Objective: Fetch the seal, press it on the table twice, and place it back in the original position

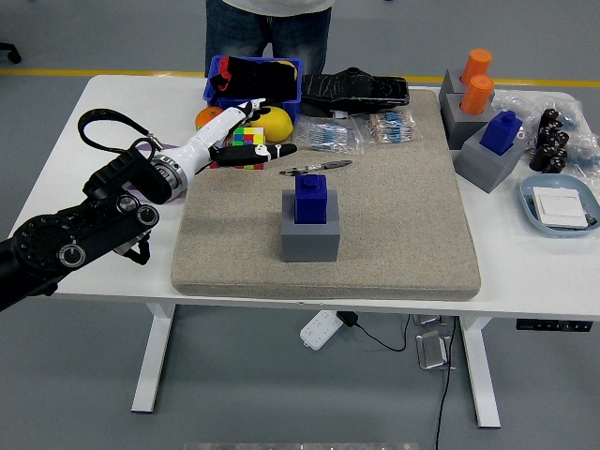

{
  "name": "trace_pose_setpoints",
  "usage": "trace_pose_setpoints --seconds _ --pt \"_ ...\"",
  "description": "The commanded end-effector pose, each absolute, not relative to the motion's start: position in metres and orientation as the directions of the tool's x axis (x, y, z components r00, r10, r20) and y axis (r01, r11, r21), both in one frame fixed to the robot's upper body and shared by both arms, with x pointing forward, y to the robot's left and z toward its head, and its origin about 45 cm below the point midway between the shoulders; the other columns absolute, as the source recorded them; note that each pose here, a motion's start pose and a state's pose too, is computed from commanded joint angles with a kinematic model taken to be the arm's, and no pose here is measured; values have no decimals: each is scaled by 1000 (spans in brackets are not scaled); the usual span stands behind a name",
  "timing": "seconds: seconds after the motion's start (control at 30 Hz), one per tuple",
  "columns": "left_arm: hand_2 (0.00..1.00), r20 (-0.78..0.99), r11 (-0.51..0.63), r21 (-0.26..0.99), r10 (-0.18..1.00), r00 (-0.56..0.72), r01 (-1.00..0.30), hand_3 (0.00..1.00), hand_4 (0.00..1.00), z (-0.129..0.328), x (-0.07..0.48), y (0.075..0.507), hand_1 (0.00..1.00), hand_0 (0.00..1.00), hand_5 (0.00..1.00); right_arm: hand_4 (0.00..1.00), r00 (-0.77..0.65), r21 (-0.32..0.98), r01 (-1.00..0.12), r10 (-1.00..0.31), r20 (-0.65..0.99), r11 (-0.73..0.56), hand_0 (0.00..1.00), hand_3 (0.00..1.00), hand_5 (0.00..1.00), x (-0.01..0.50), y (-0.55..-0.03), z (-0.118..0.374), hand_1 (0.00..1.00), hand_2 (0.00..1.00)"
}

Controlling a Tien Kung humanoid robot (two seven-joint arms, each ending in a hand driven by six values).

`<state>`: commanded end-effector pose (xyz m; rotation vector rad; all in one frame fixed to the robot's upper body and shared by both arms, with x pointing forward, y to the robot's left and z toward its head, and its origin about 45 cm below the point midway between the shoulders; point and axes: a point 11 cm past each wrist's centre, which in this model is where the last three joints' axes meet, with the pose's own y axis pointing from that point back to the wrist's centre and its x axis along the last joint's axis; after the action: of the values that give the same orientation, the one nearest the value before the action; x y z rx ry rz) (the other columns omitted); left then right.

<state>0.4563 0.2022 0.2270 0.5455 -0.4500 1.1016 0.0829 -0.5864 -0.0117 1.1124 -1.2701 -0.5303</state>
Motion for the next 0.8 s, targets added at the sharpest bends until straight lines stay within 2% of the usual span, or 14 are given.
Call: trace_pose_setpoints --seconds 0.27,0.3,0.47,0.5,0.8 --pt "998 577 219 145 773 262 -965 998 998 226 469 245 998 998 710 791 278 875 -244 -835 476 417 805 652 541 83 -585 -13 706 687" --pt "998 579 201 137 778 243 -970 998 962 227 470 251 998 998 731 792 278 875 -244 -834 476 418 805 652 542 82 -585 -13 706 687" --pt "998 593 109 126 789 163 -986 998 962 227 475 284 998 998 731 792 283 876 -242 -833 475 418 805 652 542 82 -585 -13 706 687" --pt "998 596 87 127 789 146 -988 998 913 225 476 293 998 998 704 791 283 876 -242 -833 475 418 804 652 541 82 -585 -13 706 687" --pt "998 608 -33 144 792 62 -989 994 909 217 474 344 998 998 696 792 287 875 -240 -830 478 421 804 652 542 82 -586 -12 706 687"
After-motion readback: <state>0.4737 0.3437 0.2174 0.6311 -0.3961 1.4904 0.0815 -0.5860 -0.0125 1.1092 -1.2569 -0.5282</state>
